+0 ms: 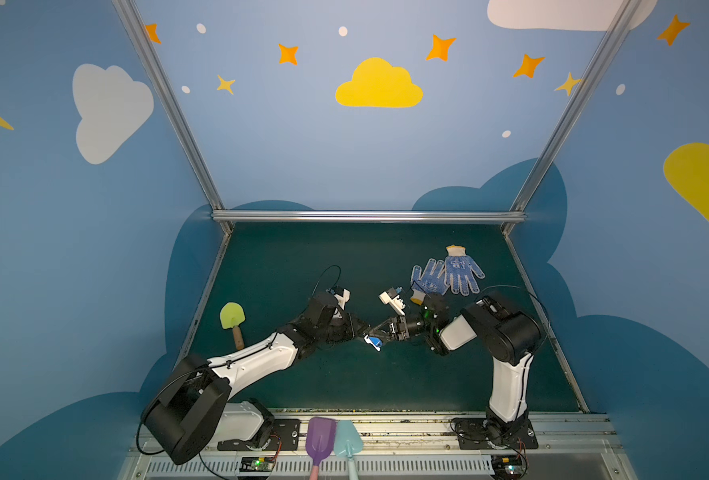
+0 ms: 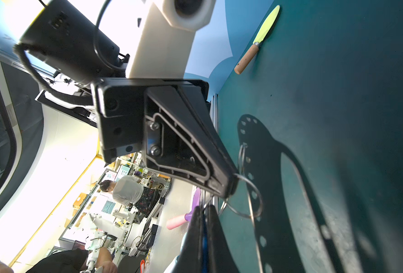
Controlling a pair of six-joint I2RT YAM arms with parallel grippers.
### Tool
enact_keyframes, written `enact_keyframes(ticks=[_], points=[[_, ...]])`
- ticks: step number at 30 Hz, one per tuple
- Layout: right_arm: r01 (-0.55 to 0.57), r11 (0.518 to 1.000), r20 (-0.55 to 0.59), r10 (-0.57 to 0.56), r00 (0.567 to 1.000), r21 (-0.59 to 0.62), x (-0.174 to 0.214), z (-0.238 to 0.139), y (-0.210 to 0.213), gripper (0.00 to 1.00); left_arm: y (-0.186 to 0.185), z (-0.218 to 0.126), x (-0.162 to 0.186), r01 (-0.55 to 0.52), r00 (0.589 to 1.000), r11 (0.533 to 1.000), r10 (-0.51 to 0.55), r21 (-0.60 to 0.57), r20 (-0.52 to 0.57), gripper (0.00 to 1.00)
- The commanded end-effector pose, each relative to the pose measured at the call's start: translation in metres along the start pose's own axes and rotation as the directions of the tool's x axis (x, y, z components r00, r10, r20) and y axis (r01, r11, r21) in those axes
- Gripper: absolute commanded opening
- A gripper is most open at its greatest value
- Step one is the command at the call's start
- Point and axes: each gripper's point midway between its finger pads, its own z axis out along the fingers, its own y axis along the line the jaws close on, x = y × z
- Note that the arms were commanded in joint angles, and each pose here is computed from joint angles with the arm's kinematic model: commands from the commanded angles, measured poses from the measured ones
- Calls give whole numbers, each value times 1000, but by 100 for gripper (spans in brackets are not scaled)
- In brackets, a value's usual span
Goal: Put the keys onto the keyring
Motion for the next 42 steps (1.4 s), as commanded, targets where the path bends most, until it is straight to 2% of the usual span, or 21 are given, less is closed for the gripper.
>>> enact_keyframes(ticks=[1,11,17,27,42], points=[[59,998,60,-60,996,16,-18,-7,8,0,-7,-4,-3,-13,1000,1000,13,16,8,4],[23,1000,30,-24,999,9,-5,-5,2,0,-5,-10,-7,-12,999,1000,12,-4,39,4],[-39,999,27,38,999,18,0,0,-6,0,-6,-14,-10,-18,998,1000,19,-7,62,4],[-119,993,26,119,993,-2,-4,11,8,0,-6,-19,-15,-22,995,1000,24,-21,96,4],[-91,996,99,89,991,15,-23,10,13,0,-9,-22,-13,-20,995,1000,20,-1,99,4]])
